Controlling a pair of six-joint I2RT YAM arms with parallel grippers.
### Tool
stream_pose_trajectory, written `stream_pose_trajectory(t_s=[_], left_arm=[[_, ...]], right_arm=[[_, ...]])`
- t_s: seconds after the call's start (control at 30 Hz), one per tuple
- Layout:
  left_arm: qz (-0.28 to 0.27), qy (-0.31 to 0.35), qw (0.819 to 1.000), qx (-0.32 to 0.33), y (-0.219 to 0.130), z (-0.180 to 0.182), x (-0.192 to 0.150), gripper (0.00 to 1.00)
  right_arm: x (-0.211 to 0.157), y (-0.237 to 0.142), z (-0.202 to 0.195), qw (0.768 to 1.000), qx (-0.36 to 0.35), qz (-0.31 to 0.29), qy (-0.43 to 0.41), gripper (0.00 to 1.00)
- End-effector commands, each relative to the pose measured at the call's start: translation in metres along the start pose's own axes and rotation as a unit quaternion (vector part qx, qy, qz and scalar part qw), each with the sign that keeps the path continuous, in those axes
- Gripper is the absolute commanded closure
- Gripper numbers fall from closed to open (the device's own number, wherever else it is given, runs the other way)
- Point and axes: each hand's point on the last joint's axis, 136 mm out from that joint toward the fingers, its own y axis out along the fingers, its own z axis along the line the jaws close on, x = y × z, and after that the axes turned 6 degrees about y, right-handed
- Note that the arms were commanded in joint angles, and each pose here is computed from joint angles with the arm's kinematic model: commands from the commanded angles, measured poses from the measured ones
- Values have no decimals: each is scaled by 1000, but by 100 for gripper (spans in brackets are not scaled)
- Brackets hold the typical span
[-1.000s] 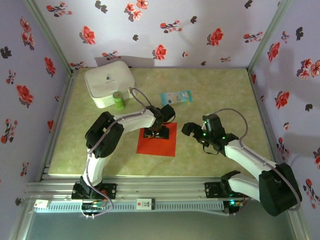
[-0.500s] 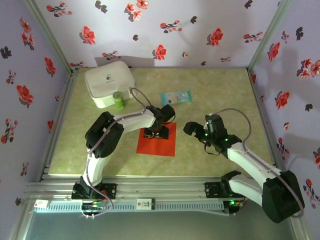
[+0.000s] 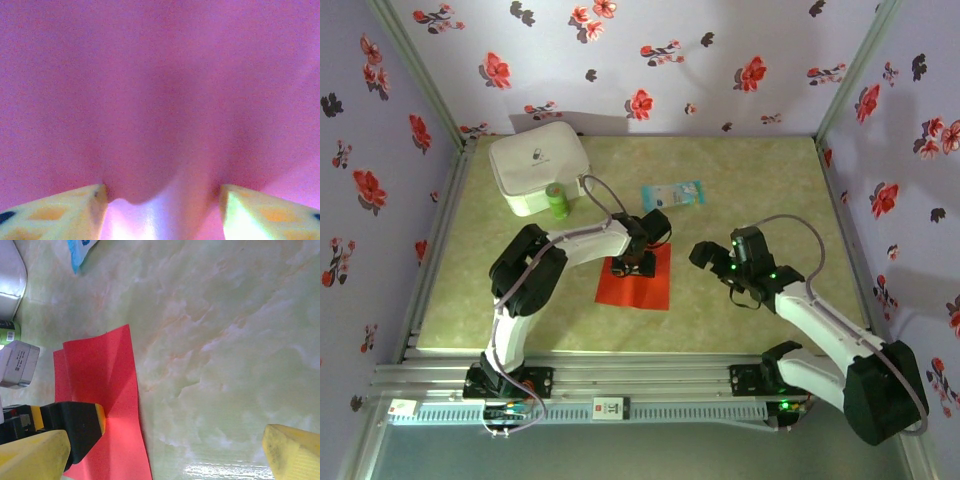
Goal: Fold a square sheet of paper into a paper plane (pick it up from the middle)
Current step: First fold the square sheet of paper in half at the center of the table.
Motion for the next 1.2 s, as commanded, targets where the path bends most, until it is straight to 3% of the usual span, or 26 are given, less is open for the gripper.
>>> stream_pose_trajectory(t_s=[0.0,0.77,1.0,1.17], left_arm=[[-19,10,1000,-6,7,-2,2,45],[-69,32,994,-81,-24,-20,18,73],[-91,12,981,-173,-45,-28,25,73],[-101,-20,949,-297,-71,-41,32,73]], right_arm=[[6,-1,-5,1000,-21,-11,16,1],[9,0,-7,999,-44,-4,19,1],[16,-7,-14,998,-58,-33,22,1],[23,-14,-12,997,-51,-53,9,1]])
